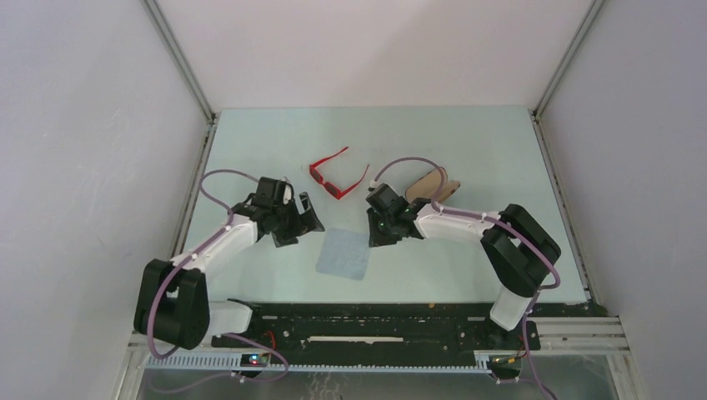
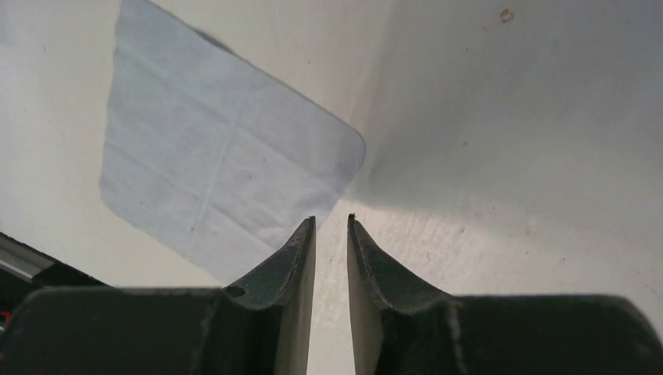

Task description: Organize the sunglasses

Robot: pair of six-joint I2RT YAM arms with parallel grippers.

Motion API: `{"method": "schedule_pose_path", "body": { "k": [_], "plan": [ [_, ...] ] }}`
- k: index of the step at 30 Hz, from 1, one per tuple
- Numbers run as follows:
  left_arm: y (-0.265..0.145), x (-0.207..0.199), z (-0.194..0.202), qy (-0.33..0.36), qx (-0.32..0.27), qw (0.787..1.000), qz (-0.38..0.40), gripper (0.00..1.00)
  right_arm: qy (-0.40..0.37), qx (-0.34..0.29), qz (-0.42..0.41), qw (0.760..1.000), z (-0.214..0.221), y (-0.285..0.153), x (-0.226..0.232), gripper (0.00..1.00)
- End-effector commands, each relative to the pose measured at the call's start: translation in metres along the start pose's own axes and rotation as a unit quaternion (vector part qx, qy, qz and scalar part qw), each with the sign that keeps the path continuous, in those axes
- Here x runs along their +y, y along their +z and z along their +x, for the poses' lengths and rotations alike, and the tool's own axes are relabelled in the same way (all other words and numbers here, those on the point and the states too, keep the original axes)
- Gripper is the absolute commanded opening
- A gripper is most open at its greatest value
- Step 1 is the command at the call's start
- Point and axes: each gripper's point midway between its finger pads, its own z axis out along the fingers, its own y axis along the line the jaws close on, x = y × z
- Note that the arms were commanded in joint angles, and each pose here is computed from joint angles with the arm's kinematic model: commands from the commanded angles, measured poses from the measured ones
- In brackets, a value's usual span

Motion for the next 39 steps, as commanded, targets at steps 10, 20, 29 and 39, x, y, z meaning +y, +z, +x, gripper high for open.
{"method": "schedule_pose_path", "body": {
  "k": [10, 20, 29, 39],
  "plan": [
    [0.015, -0.008, -0.013, 0.011, 0.011, 1.000, -0.003, 0.94, 0.048, -0.015, 0.007, 0.999, -0.031, 0.034, -0.014, 0.35],
    [0.015, -0.007, -0.012, 0.013, 0.010, 1.000, -0.004, 0.95, 0.051, 0.001, 0.005, 0.999, -0.021, 0.041, -0.010, 0.26],
    [0.014, -0.008, -0.012, 0.016, 0.011, 1.000, 0.000, 0.95, 0.025, -0.032, 0.052, 0.998, -0.027, 0.027, -0.018, 0.31],
    [0.013, -0.007, -0.011, 0.018, 0.010, 1.000, 0.000, 0.95, 0.015, -0.026, 0.079, 0.996, -0.012, 0.031, -0.027, 0.33]
  ]
}}
